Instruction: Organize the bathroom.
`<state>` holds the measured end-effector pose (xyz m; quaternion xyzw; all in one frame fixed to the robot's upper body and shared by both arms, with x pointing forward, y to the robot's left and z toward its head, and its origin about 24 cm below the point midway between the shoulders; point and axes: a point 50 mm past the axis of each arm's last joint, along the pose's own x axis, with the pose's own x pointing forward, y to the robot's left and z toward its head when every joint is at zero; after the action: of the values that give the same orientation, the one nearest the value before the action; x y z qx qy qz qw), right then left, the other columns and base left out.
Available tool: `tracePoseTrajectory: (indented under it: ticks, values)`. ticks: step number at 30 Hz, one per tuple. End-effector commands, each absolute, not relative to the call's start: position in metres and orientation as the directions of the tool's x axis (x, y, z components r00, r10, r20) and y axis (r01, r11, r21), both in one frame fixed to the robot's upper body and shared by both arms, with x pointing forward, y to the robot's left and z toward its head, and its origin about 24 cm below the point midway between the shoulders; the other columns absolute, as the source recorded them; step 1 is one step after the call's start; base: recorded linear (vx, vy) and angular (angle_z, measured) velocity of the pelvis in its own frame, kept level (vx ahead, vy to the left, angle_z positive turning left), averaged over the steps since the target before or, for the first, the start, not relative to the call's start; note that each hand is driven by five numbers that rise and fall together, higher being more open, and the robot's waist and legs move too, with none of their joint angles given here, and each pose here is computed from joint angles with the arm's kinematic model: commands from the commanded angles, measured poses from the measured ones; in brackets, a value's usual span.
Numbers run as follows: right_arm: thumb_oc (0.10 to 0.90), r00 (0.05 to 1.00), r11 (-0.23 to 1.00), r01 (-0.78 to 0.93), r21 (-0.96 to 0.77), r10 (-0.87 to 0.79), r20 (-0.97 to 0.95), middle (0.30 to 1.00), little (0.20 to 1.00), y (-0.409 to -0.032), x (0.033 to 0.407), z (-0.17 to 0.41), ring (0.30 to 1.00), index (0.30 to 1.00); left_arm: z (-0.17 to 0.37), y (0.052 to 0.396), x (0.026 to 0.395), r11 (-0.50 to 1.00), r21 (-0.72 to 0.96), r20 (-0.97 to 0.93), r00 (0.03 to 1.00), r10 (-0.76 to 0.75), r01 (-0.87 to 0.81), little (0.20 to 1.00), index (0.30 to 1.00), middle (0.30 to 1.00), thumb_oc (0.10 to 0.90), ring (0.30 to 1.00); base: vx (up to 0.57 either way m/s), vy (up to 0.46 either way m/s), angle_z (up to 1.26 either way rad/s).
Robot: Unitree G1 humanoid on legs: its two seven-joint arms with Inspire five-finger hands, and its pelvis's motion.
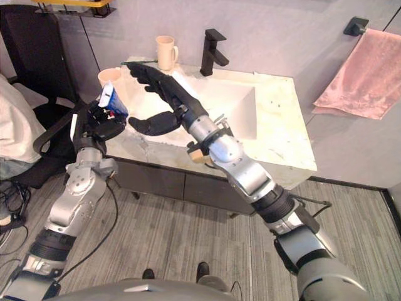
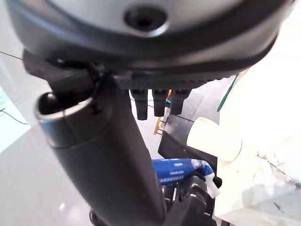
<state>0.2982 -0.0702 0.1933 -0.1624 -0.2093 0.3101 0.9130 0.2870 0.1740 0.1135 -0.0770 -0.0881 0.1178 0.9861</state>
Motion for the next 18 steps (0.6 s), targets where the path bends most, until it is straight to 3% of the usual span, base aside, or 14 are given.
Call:
tracePoseTrajectory:
  ticks: [1,12,14,16,17,18]
  values:
    - [0.8,0.501,0.709,-0.534,-0.462,0.705,0.502,0.9,0.9,-0.04,0.282,0.257,0.9,0.9,0.182,0.158,0.294,0.974,-0.21,0.449,0.877,0.173,-0.085,0.3,0.3,0.3,0.4,0.3,0.0,0.0,0.0]
    - [0.8,0.454,0.692,-0.555,-0.462,0.717,0.528,0.9,0.9,-0.028,0.278,0.27,0.9,0.9,0.179,0.155,0.297,0.976,-0.206,0.43,0.889,0.155,-0.071,0.3,0.3,0.3,0.4,0.3,0.0,-0.001,0.02]
    - [0.74,0.454,0.692,-0.553,-0.463,0.717,0.529,0.811,0.811,-0.028,0.278,0.27,0.811,0.811,0.179,0.156,0.296,0.976,-0.205,0.43,0.889,0.156,-0.071,0.3,0.3,0.3,0.4,0.3,0.0,0.001,0.04]
    - [0.527,0.453,0.696,-0.551,-0.46,0.713,0.535,0.491,0.491,-0.028,0.277,0.27,0.491,0.491,0.179,0.157,0.296,0.976,-0.206,0.428,0.89,0.156,-0.072,0.3,0.3,0.3,0.4,0.3,0.0,0.0,0.0]
    - [0.483,0.452,0.698,-0.55,-0.459,0.711,0.539,0.425,0.425,-0.028,0.276,0.27,0.425,0.425,0.179,0.157,0.296,0.976,-0.206,0.428,0.89,0.157,-0.073,0.3,0.3,0.3,0.4,0.3,0.0,0.0,0.0]
    - [0.4,0.453,0.701,-0.548,-0.457,0.707,0.543,0.3,0.3,-0.028,0.277,0.271,0.3,0.3,0.179,0.156,0.297,0.976,-0.205,0.426,0.891,0.156,-0.073,0.3,0.3,0.3,0.4,0.3,0.0,0.0,0.0]
